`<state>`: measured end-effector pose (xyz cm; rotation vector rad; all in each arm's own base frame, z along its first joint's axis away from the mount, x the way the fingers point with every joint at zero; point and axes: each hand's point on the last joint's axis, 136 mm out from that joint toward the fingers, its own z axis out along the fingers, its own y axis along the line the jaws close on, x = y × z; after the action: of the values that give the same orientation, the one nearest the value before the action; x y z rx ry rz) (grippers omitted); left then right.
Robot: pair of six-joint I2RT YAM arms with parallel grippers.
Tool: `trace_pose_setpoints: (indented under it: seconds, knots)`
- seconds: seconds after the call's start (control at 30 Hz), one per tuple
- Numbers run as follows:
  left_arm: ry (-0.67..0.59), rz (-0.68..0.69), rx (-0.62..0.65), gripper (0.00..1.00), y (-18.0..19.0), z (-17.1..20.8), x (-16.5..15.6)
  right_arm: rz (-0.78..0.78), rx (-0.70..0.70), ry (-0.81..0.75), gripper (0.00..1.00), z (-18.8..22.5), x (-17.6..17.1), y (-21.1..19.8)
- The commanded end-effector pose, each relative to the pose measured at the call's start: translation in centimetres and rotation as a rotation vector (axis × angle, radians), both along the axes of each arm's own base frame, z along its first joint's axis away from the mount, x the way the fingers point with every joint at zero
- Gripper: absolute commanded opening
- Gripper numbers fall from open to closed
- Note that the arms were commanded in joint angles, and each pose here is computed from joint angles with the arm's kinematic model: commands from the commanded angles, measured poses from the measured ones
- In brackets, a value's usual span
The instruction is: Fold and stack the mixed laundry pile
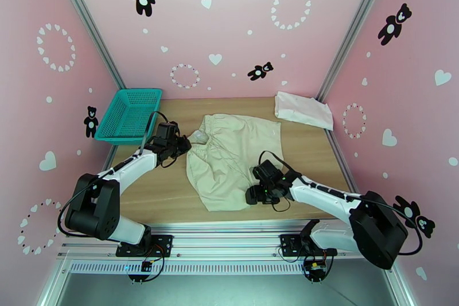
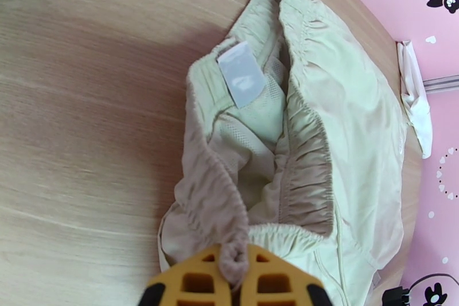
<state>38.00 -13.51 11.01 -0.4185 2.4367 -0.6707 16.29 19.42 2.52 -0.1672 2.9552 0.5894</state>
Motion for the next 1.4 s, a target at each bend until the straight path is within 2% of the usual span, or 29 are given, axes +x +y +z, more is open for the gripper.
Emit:
trace_pose_setpoints:
  seconds: [0.0,0.07,0.1,0.2,0.23,0.33,0.4,0.5,0.57,0.6,0.63,0.67,0.77,0.9,1.1,1.3,1.37]
  knots:
    - [-0.031,-0.029,-0.024,0.00,-0.5,1.1,0.2,-0.096,0.028,-0.093,0.67,0.1,3.1,1.1]
    - [-0.033,-0.030,-0.031,0.00,-0.6,1.2,0.1,-0.088,0.009,-0.140,0.60,0.3,4.8,1.4]
    - [-0.034,-0.031,-0.033,0.00,-0.6,1.2,0.1,-0.096,-0.033,-0.179,0.54,0.4,5.9,1.2]
    - [-0.037,-0.029,-0.041,0.00,-0.7,1.7,-0.2,-0.097,-0.177,-0.244,0.21,1.1,8.7,-0.5]
    - [-0.037,-0.029,-0.053,0.00,-0.9,2.0,-0.4,-0.104,-0.218,-0.275,0.15,2.3,9.8,-1.3]
    - [-0.062,0.008,-0.097,0.00,-1.8,3.7,-1.6,-0.105,-0.258,-0.360,0.07,6.5,12.6,-3.6]
    - [-0.120,0.063,-0.128,0.00,-2.2,6.0,-2.6,-0.116,-0.261,-0.394,0.05,9.5,14.4,-5.6]
    - [-0.145,0.130,-0.147,0.00,-2.7,6.3,-4.9,-0.105,-0.256,-0.413,0.03,13.6,16.6,-7.8]
    - [-0.132,0.158,-0.130,0.00,-2.8,5.7,-5.7,-0.067,-0.283,-0.408,0.12,15.0,17.8,-8.4]
    - [-0.125,0.167,-0.114,0.00,-2.8,5.0,-5.9,-0.055,-0.310,-0.391,0.25,15.0,18.4,-8.8]
    - [-0.114,0.177,-0.105,0.00,-2.8,4.3,-5.9,-0.047,-0.325,-0.370,0.44,14.5,19.2,-9.0]
    - [-0.100,0.185,-0.106,0.00,-2.9,3.6,-5.9,-0.047,-0.328,-0.348,0.53,13.9,19.7,-9.2]
    - [-0.075,0.176,-0.119,0.00,-3.9,2.2,-5.4,-0.109,-0.279,-0.296,0.63,12.6,20.6,-10.0]
    - [-0.078,0.153,-0.103,0.00,-4.8,2.3,-4.9,-0.172,-0.232,-0.333,0.76,13.5,18.6,-11.1]
    - [-0.085,0.135,-0.069,0.00,-4.9,2.7,-4.4,-0.318,-0.114,-0.289,0.78,12.6,12.6,-14.1]
    - [-0.083,0.118,-0.084,0.00,-5.5,2.5,-4.3,-0.375,0.120,-0.115,0.67,6.9,6.7,-10.8]
    - [-0.084,0.116,-0.083,0.00,-5.5,2.6,-4.2,-0.395,0.158,-0.058,0.66,4.6,5.2,-9.8]
